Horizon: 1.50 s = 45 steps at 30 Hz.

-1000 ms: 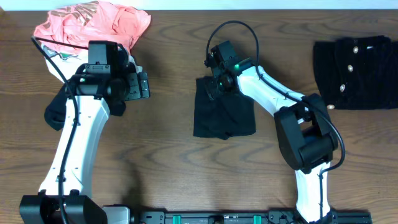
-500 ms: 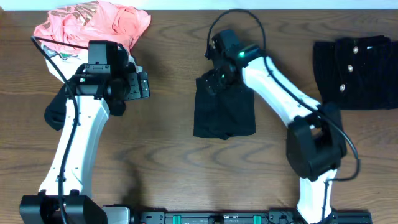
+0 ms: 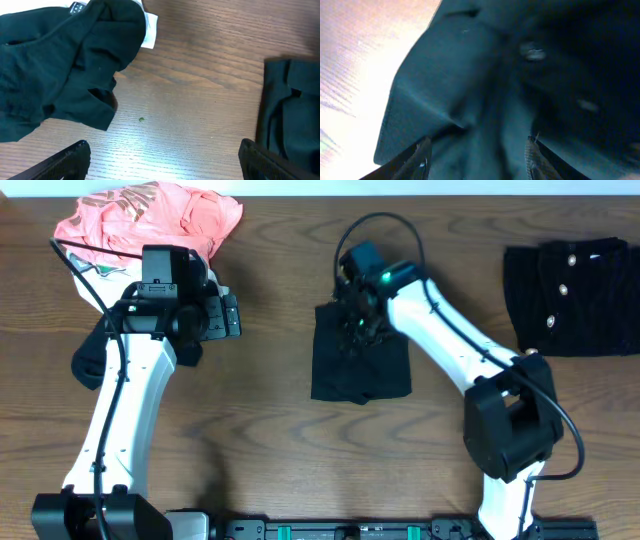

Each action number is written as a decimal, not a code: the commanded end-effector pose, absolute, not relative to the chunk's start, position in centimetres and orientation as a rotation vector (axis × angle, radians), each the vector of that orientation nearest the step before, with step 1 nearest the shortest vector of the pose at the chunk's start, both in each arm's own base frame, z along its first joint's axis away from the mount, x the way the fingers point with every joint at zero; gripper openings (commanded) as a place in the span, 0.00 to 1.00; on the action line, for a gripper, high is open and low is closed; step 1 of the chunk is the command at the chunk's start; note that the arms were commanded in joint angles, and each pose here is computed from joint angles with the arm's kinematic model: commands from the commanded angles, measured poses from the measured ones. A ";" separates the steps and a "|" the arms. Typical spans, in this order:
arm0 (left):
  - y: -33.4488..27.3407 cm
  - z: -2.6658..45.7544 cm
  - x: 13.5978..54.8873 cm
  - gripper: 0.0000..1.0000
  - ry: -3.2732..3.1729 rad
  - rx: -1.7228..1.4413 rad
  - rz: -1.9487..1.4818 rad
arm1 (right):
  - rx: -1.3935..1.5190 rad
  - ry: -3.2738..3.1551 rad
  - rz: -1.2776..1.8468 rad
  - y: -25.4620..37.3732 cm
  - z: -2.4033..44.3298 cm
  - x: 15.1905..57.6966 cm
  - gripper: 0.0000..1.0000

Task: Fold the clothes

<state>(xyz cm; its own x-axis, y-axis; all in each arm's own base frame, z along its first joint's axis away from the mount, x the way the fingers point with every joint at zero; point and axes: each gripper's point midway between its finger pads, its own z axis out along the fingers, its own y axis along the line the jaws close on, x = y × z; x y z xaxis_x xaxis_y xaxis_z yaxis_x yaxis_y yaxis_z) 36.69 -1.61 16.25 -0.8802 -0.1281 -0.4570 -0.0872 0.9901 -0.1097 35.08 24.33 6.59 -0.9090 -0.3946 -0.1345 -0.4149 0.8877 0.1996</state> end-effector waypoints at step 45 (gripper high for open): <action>-1.5 16.1 36.8 0.95 2.658 -0.159 -0.120 | 0.022 2.958 0.658 16.6 10.8 37.6 0.99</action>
<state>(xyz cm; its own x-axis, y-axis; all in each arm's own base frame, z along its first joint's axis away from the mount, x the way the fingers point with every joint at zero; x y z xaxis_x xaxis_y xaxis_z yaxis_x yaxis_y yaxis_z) 36.69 -1.61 16.25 -0.8800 -0.1281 -0.4574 -0.0871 0.9901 -0.1097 38.26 18.52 12.82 -0.9815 -0.0454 -0.1862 -0.1240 0.8912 0.4364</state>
